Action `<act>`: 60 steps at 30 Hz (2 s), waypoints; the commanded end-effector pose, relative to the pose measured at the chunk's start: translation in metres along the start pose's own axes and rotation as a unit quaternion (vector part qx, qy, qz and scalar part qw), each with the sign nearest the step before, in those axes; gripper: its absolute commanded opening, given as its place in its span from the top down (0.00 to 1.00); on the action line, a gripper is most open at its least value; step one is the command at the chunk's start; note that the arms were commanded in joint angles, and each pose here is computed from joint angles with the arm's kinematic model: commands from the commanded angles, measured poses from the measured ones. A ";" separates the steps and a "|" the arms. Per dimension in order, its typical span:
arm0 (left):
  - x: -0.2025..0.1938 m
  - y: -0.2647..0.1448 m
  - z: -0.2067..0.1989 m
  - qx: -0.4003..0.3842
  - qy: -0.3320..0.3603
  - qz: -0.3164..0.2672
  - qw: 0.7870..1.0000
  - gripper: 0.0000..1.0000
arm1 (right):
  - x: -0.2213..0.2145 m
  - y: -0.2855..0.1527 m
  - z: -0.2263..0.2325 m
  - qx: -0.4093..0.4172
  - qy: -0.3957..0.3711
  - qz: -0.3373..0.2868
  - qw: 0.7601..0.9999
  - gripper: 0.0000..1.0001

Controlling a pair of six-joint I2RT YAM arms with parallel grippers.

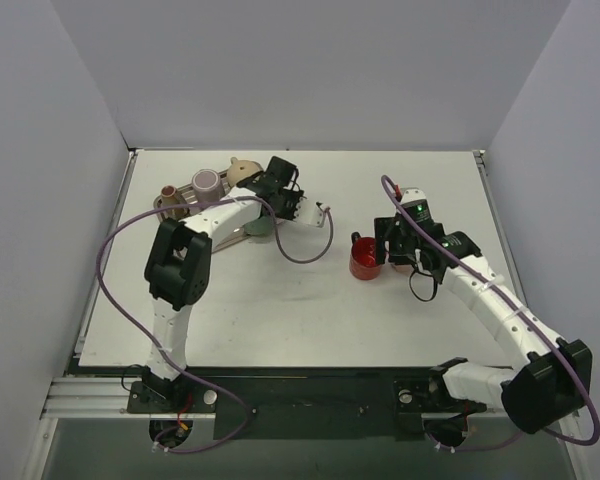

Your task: Turn the mug right side up

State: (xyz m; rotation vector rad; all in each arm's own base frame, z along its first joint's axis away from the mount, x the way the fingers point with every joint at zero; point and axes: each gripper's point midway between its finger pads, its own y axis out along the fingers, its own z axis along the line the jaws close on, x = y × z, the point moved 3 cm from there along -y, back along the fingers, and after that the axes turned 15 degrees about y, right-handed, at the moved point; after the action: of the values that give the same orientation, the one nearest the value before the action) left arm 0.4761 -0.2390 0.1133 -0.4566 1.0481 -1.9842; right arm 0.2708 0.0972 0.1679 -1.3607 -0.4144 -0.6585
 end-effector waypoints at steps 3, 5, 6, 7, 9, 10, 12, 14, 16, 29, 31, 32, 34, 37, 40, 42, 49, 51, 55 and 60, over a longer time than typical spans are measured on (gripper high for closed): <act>0.003 -0.124 0.089 0.187 -0.223 -0.054 0.955 1.00 | 0.018 -0.036 0.034 0.096 0.018 -0.064 0.993 0.32; 0.002 -0.138 0.095 0.207 -0.279 -0.069 0.935 1.00 | 0.022 -0.047 0.056 0.132 0.007 -0.091 0.987 0.32; 0.001 -0.143 0.097 0.214 -0.300 -0.074 0.927 1.00 | 0.022 -0.051 0.065 0.146 0.004 -0.098 0.984 0.32; -0.002 -0.148 0.096 0.219 -0.335 -0.079 0.913 1.00 | 0.026 -0.058 0.084 0.181 0.001 -0.118 0.977 0.32; -0.003 -0.156 0.098 0.225 -0.396 -0.098 0.885 1.00 | 0.027 -0.063 0.115 0.243 0.016 -0.132 0.961 0.32; -0.003 -0.160 0.100 0.228 -0.412 -0.106 0.876 1.00 | 0.022 -0.060 0.126 0.267 0.028 -0.124 0.955 0.32; -0.007 -0.177 0.101 0.231 -0.467 -0.138 0.842 1.00 | 0.017 -0.064 0.160 0.328 0.034 -0.129 0.935 0.32; -0.004 -0.191 0.103 0.229 -0.514 -0.172 0.809 1.00 | 0.015 -0.070 0.188 0.366 0.028 -0.135 0.921 0.31; 0.002 -0.203 0.104 0.224 -0.538 -0.200 0.788 1.00 | 0.013 -0.075 0.213 0.400 0.021 -0.135 0.906 0.30; 0.040 -0.238 0.088 0.180 -0.531 -0.290 0.776 1.00 | 0.051 -0.050 0.251 0.399 0.006 -0.176 0.900 0.30; 0.040 -0.238 0.087 0.182 -0.524 -0.289 0.780 1.00 | 0.050 -0.048 0.242 0.368 -0.018 -0.171 0.914 0.31; 0.040 -0.239 0.088 0.183 -0.522 -0.288 0.781 1.00 | 0.045 -0.045 0.236 0.353 -0.029 -0.159 0.921 0.31; 0.040 -0.240 0.089 0.185 -0.517 -0.288 0.785 1.00 | 0.041 -0.046 0.227 0.338 -0.050 -0.157 0.927 0.31; 0.045 -0.239 0.089 0.169 -0.522 -0.301 0.780 1.00 | 0.045 -0.055 0.231 0.368 -0.050 -0.171 0.913 0.27; 0.053 -0.242 0.091 0.158 -0.521 -0.316 0.777 1.00 | 0.048 -0.047 0.250 0.399 -0.030 -0.156 0.903 0.29; 0.057 -0.245 0.092 0.153 -0.522 -0.326 0.773 1.00 | 0.049 -0.042 0.263 0.423 -0.015 -0.141 0.895 0.36; 0.060 -0.240 0.084 0.133 -0.537 -0.340 0.760 1.00 | 0.054 -0.042 0.271 0.445 0.008 -0.137 0.885 1.00; 0.044 -0.231 0.081 0.146 -0.562 -0.304 0.755 0.70 | 0.055 -0.041 0.259 0.404 -0.010 -0.139 0.904 1.00; 0.000 -0.216 0.066 0.168 -0.570 -0.206 0.777 0.11 | 0.033 -0.013 0.229 0.276 -0.099 -0.057 0.954 1.00; -0.084 -0.200 0.048 0.222 -0.611 -0.103 0.752 0.11 | -0.014 0.042 0.208 0.197 -0.121 0.066 0.971 1.00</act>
State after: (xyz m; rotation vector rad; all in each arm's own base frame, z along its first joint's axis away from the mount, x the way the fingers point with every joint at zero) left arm 0.4203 -0.1899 0.2982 -1.5688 -0.1980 -1.5693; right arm 0.3081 0.3249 0.1944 -0.9123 -0.6608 -0.3696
